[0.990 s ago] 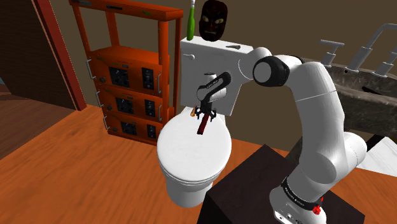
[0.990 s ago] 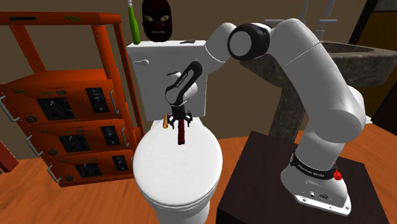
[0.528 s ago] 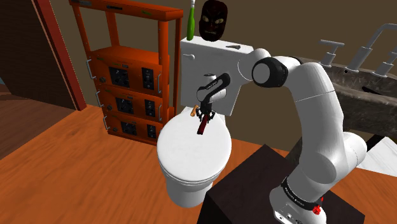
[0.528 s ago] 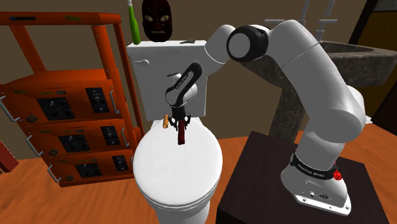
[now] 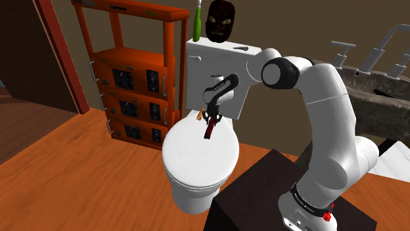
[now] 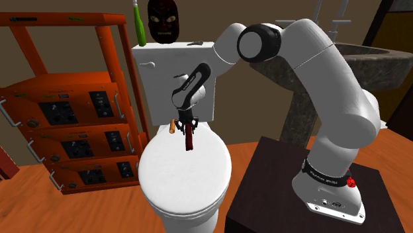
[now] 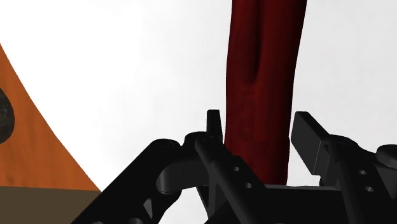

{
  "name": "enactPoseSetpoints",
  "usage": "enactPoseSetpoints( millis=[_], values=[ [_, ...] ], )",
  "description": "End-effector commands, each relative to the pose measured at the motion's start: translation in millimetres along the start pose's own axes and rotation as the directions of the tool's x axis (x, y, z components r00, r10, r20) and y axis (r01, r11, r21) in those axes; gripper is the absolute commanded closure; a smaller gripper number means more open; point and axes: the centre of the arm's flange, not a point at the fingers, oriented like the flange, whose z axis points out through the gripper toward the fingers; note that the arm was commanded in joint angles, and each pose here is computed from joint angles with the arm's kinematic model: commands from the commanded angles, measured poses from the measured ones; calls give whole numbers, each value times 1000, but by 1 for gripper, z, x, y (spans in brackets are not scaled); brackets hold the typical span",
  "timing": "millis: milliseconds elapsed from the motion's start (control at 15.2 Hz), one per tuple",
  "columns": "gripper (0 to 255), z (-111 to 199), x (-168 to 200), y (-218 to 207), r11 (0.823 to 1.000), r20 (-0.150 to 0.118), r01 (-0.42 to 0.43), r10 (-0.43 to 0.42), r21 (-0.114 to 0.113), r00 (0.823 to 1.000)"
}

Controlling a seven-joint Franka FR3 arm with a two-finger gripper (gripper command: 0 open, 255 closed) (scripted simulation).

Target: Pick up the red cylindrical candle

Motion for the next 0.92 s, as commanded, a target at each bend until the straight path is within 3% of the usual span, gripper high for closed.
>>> enactPoseSetpoints(
  millis=[0, 858],
  values=[
    [255, -10, 0, 1, 1000, 0, 0, 0, 0, 1000],
    [255, -68, -3, 5, 1000, 0, 0, 0, 0, 1000]
  ],
)
